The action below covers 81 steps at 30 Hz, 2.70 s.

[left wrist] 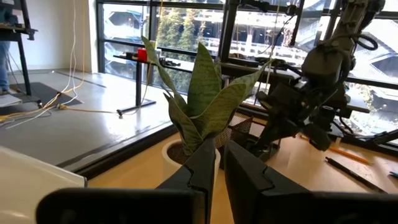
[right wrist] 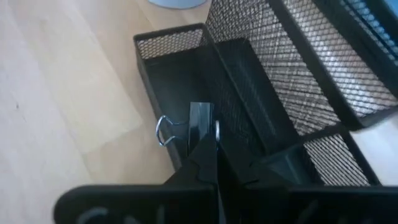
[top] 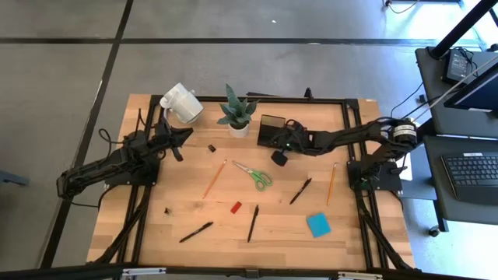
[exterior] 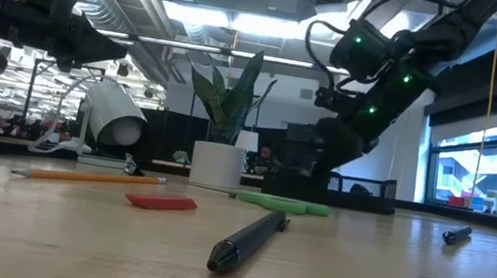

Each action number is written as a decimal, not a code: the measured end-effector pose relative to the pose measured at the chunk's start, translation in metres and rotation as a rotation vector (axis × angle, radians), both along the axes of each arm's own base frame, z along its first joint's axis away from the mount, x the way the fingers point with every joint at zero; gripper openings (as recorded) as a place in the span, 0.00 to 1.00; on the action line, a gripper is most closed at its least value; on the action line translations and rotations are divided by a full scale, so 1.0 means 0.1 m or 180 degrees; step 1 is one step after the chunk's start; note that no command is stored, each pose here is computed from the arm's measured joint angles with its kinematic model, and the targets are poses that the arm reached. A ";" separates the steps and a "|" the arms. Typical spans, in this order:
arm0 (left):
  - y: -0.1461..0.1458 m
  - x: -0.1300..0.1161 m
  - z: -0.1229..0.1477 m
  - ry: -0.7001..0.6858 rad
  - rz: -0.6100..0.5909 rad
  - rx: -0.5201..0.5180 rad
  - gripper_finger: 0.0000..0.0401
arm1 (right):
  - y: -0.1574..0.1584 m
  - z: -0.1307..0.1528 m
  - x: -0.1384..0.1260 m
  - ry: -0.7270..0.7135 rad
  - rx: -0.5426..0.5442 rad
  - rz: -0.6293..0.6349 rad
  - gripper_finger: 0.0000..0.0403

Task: Pick and place office supplies into organizer
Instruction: Put the bottom right black binder clip into the desk organizer, then put the top black pen into the desk organizer

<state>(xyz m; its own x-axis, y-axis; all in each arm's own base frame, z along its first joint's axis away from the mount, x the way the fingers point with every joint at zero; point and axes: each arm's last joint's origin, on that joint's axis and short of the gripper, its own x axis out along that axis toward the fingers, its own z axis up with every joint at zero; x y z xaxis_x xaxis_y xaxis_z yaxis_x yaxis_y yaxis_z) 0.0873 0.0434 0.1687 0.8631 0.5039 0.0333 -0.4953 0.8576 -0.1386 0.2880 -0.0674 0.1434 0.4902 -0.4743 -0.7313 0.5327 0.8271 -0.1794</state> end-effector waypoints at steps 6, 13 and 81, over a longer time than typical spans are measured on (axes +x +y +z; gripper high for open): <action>0.00 0.00 0.00 0.0000 0.0002 0.0000 0.08 | -0.01 -0.04 0.03 0.0012 -0.0050 0.0051 0.00; 0.00 0.00 0.00 -0.0001 0.0002 0.0000 0.08 | 0.00 -0.04 0.02 0.0040 -0.0031 0.0087 0.08; 0.00 0.00 0.00 -0.0002 -0.0034 -0.0033 0.08 | 1.16 -0.10 -0.61 0.2518 0.0003 0.3240 0.42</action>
